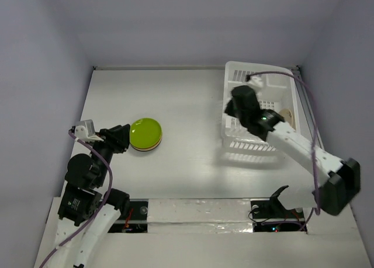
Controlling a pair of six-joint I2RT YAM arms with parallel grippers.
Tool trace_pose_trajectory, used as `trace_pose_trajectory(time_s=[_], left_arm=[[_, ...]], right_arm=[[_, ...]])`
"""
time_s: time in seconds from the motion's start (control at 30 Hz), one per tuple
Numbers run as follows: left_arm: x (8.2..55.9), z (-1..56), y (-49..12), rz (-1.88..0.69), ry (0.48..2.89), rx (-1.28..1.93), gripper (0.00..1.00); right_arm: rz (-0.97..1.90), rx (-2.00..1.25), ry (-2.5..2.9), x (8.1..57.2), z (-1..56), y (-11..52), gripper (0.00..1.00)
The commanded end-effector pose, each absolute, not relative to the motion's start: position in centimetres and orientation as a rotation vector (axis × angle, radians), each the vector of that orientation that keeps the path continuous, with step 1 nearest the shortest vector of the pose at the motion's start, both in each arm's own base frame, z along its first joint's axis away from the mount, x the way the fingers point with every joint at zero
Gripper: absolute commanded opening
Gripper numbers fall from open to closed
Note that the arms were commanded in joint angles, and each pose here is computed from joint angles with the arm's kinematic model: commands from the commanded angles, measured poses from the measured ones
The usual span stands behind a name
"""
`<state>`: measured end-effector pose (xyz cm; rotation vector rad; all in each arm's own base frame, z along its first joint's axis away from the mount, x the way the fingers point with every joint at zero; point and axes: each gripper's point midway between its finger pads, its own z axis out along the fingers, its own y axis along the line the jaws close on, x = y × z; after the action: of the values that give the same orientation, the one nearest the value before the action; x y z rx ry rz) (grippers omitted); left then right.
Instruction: Unload the plates from the dish rack
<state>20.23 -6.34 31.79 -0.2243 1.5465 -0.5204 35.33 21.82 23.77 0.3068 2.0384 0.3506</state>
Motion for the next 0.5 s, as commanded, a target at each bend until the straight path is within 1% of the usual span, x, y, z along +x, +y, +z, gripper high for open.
trace_pose_trajectory(time_s=[0.0,0.07,0.1,0.13,0.17,0.2,0.23,0.27,0.3,0.33,0.4,0.47], left_arm=[[19.8,33.1,-6.3,-0.548,1.484,-0.221,0.34],[19.6,33.3,-6.4,-0.557,1.48,-0.216,0.34],[19.4,33.4,-6.5,-0.561,1.476,-0.214,0.34],[19.4,33.4,-6.4,-0.561,1.471,-0.216,0.34],[19.4,33.4,-6.4,-0.561,1.472,-0.216,0.34],[19.3,33.4,-6.6,-0.569,1.472,-0.209,0.34],[19.3,33.5,-6.6,-0.569,1.471,-0.209,0.34],[19.2,33.5,-6.6,-0.573,1.47,-0.205,0.34],[19.2,33.5,-6.7,-0.575,1.469,-0.202,0.34],[19.2,33.6,-6.7,-0.574,1.466,-0.198,0.35],[19.3,33.7,-6.7,-0.57,1.467,-0.195,0.35],[19.4,33.5,-6.9,-0.572,1.474,-0.188,0.35]], right_arm=[[0.025,0.53,1.976,33.3,23.0,8.9,0.0],[0.007,0.556,1.972,32.2,23.2,5.9,0.0],[-0.016,0.625,1.918,31.6,24.5,3.0,0.05],[-0.056,0.616,1.93,31.0,24.2,1.6,0.1],[-0.113,0.669,1.909,30.6,24.4,-0.9,0.2],[-0.15,0.685,1.909,30.2,24.4,-2.1,0.29],[-0.211,0.669,1.939,29.7,24.3,-3.3,0.36],[-0.258,0.674,1.959,29.4,24.1,-4.3,0.41],[-0.307,0.678,1.983,29.1,23.9,-5.1,0.5],[-0.412,0.651,2.063,28.5,22.6,-6.1,0.56],[-0.5,0.688,2.091,27.8,23.3,-7.0,0.55],[-0.501,0.676,2.134,28.0,23.2,-6.7,0.55]])
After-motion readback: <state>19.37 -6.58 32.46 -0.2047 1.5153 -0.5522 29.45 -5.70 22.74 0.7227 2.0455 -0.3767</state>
